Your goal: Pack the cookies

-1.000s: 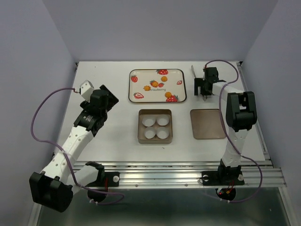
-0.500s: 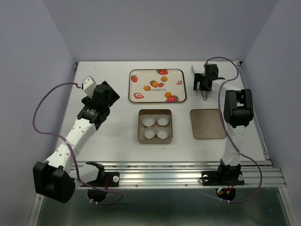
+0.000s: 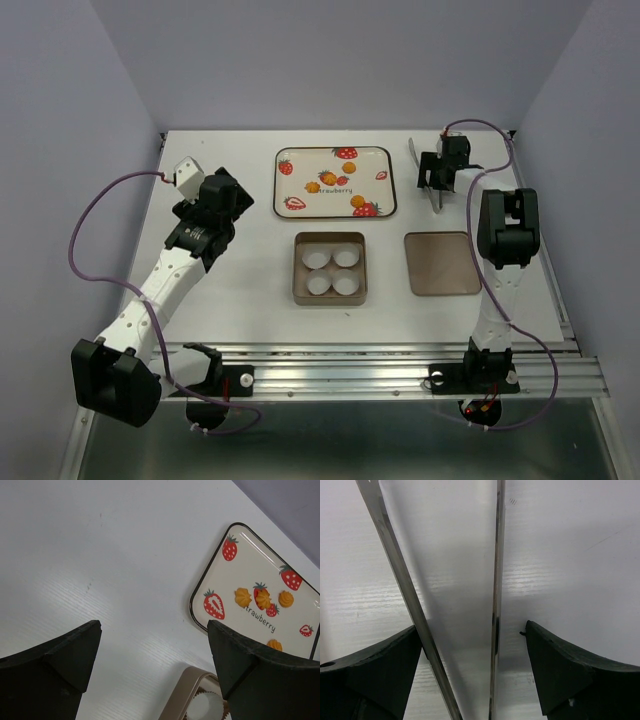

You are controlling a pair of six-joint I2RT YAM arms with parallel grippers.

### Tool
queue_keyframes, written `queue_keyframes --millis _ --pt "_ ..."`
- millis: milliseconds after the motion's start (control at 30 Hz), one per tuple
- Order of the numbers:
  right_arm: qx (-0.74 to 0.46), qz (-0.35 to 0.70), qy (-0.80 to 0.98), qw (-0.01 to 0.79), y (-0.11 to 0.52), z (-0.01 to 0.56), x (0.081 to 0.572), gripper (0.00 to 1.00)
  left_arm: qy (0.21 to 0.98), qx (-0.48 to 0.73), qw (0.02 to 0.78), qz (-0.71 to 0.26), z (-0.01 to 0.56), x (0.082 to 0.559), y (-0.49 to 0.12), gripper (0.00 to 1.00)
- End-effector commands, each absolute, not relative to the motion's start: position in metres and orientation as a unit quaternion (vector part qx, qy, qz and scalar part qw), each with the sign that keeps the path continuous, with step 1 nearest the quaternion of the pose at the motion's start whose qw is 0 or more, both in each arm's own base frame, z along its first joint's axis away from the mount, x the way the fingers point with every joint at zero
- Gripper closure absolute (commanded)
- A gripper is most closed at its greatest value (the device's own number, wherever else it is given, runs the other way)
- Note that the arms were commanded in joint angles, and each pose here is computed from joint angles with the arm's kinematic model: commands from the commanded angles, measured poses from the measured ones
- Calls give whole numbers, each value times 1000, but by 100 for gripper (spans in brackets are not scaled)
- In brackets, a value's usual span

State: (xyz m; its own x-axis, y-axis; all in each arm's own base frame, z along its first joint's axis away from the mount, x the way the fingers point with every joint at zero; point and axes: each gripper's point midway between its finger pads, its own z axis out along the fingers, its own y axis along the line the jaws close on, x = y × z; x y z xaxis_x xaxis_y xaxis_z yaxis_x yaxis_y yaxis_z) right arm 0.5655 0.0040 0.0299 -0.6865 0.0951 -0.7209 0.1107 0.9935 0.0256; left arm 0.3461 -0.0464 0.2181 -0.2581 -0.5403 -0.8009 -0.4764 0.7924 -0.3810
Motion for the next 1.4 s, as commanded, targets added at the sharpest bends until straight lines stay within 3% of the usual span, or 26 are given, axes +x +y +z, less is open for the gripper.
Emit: queue_keyframes --millis 0,267,433,633,867,1100,1367 --pt "49 -4 943 330 2 -17 544 16 771 -332 543 -29 241 353 -40 1" --pt "43 -12 945 325 0 -23 543 27 772 -333 542 -24 240 351 -39 1" --pt "28 -13 944 329 0 -20 543 45 770 -336 542 -25 239 349 -37 1" --pt "20 -10 934 357 1 10 547 58 772 -332 541 -30 240 348 -39 1" --pt "48 -1 900 433 1 90 546 64 770 -327 545 -51 245 345 -43 1" --pt "83 -1 873 481 -4 154 513 77 775 -321 541 -60 243 337 -45 1" --pt "81 78 877 467 24 188 452 75 775 -316 542 -77 250 329 -48 1"
